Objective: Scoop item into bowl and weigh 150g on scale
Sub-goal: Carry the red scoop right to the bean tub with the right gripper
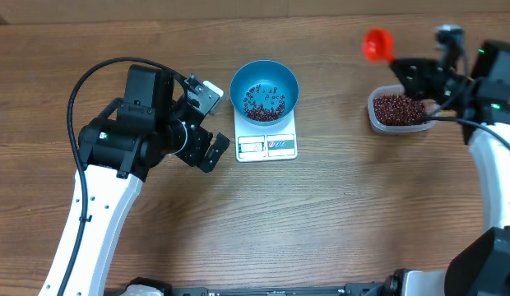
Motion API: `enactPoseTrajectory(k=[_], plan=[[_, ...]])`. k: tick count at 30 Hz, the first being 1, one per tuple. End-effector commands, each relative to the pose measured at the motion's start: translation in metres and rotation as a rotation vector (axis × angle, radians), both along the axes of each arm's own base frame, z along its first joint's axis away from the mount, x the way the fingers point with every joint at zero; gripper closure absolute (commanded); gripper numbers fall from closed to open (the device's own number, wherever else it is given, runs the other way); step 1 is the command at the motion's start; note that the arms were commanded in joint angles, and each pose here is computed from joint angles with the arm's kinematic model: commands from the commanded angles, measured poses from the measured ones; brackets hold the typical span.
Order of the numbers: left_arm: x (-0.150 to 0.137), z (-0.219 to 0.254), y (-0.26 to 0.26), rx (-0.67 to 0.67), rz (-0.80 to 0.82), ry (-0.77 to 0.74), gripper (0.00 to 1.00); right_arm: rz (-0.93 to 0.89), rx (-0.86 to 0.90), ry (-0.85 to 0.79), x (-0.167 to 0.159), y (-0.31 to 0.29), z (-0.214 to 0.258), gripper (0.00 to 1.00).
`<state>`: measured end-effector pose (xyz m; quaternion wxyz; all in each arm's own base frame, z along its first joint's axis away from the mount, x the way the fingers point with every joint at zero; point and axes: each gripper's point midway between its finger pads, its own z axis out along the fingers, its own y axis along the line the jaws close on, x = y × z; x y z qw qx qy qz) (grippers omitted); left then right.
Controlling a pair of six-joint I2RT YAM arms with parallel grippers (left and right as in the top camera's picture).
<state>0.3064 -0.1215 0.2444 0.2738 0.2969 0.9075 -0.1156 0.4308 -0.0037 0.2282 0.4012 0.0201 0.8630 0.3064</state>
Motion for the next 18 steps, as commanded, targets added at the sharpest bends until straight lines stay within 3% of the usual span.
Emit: enactPoseTrajectory(k=[1,9,18], plan=[[0.0,0.012,-0.003,-0.027,-0.003,-0.022,0.0,-0.145,0.072,0.126,-0.013,-0.031,-0.008,0.96],[0.0,0.012,-0.003,-0.028,-0.003,-0.022,0.0,-0.421,-0.249,0.294,-0.032,-0.099,-0.051,0.96],[0.0,0.012,-0.003,-0.028,-0.003,-0.022,0.0,-0.414,-0.47,0.316,-0.036,-0.104,-0.059,0.96]])
